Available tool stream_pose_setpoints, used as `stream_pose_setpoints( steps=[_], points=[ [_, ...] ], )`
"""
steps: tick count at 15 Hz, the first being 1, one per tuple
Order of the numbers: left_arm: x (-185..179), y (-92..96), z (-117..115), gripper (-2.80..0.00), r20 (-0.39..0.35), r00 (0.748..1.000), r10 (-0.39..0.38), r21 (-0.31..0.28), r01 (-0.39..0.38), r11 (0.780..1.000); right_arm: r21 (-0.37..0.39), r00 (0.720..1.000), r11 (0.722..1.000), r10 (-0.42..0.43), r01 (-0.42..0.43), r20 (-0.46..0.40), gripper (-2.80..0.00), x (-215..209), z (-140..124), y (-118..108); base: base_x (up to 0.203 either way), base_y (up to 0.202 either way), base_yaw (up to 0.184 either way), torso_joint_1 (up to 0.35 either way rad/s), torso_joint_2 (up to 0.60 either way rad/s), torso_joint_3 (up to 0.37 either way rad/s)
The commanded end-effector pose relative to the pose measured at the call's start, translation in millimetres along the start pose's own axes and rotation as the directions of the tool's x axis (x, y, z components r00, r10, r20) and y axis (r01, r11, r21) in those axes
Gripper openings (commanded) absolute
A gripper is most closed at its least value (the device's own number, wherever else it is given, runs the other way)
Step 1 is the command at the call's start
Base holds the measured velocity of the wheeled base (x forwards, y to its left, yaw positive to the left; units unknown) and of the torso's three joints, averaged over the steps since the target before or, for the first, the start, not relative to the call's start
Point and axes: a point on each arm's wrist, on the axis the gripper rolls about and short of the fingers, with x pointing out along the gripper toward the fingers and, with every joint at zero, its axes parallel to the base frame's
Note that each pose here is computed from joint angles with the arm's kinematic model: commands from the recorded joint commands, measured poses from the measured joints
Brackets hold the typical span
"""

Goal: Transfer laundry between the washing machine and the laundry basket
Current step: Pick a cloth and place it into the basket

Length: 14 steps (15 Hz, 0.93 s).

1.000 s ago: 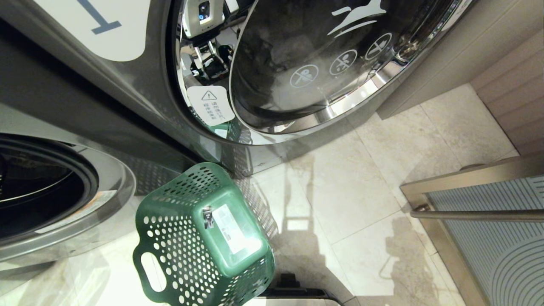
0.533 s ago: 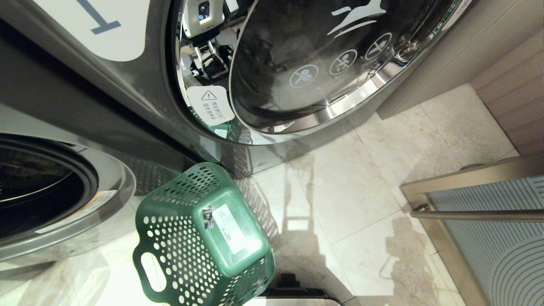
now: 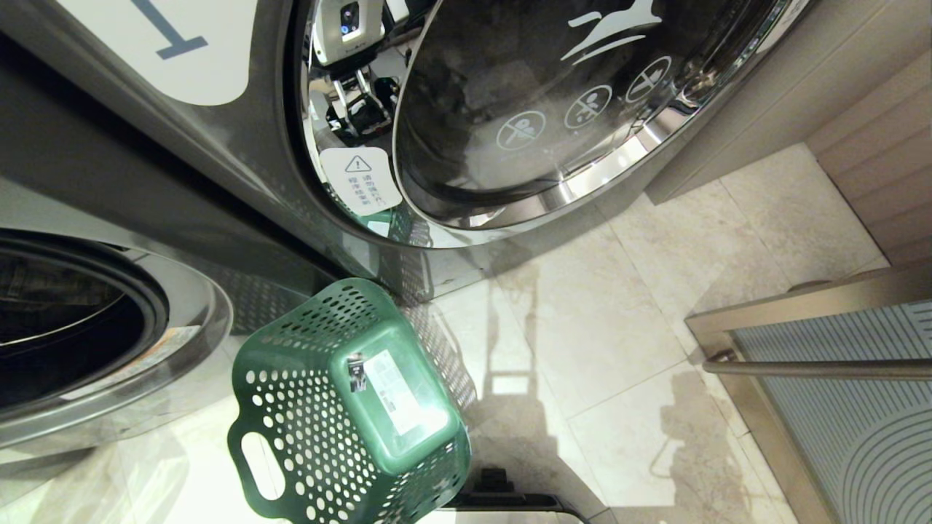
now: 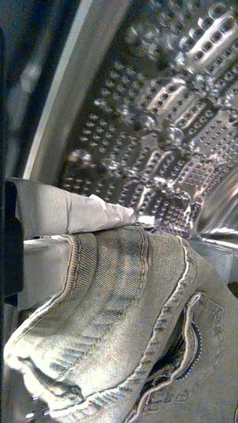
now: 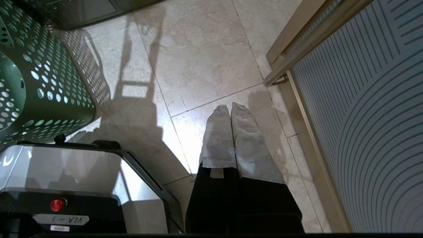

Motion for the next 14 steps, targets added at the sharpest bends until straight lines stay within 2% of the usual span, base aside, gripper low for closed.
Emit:
stream_pose_setpoints(
  steps=[1, 4, 9, 11, 14],
  points=[
    [-14.9, 0.3, -1.0, -2.80, -0.007, 1.000, 0.003, -0.001, -0.003, 1.000, -0.001, 1.000, 1.000, 0.001, -0.001, 0.001, -2.80, 0.0, 0.0, 0.0, 0.000, 0.000, 0.000, 0.000, 0.00, 0.000],
    [-25.2, -0.2, 3.5, -2.80, -0.001, 1.000, 0.003, -0.001, -0.003, 1.000, -0.001, 1.000, 1.000, 0.001, -0.001, 0.000, -2.80, 0.0, 0.0, 0.0, 0.000, 0.000, 0.000, 0.000, 0.00, 0.000],
    [-55.2, 0.9, -7.0, -2.80, -0.093, 0.996, 0.015, -0.005, -0.015, 1.000, -0.001, 1.000, 1.000, 0.001, -0.001, 0.001, -2.80, 0.0, 0.0, 0.0, 0.000, 0.000, 0.000, 0.000, 0.00, 0.000],
    [-58.2, 8.1, -6.1, -2.80, -0.096, 0.995, 0.038, 0.002, -0.038, 0.999, -0.001, 1.000, 1.000, 0.001, -0.001, 0.000, -2.80, 0.0, 0.0, 0.0, 0.000, 0.000, 0.000, 0.000, 0.00, 0.000],
    [-72.8, 19.4, -11.4, -2.80, -0.146, 0.986, 0.078, 0.010, -0.078, 0.997, -0.001, 1.000, 1.000, 0.001, -0.001, 0.000, -2.80, 0.0, 0.0, 0.0, 0.000, 0.000, 0.000, 0.000, 0.00, 0.000]
  ],
)
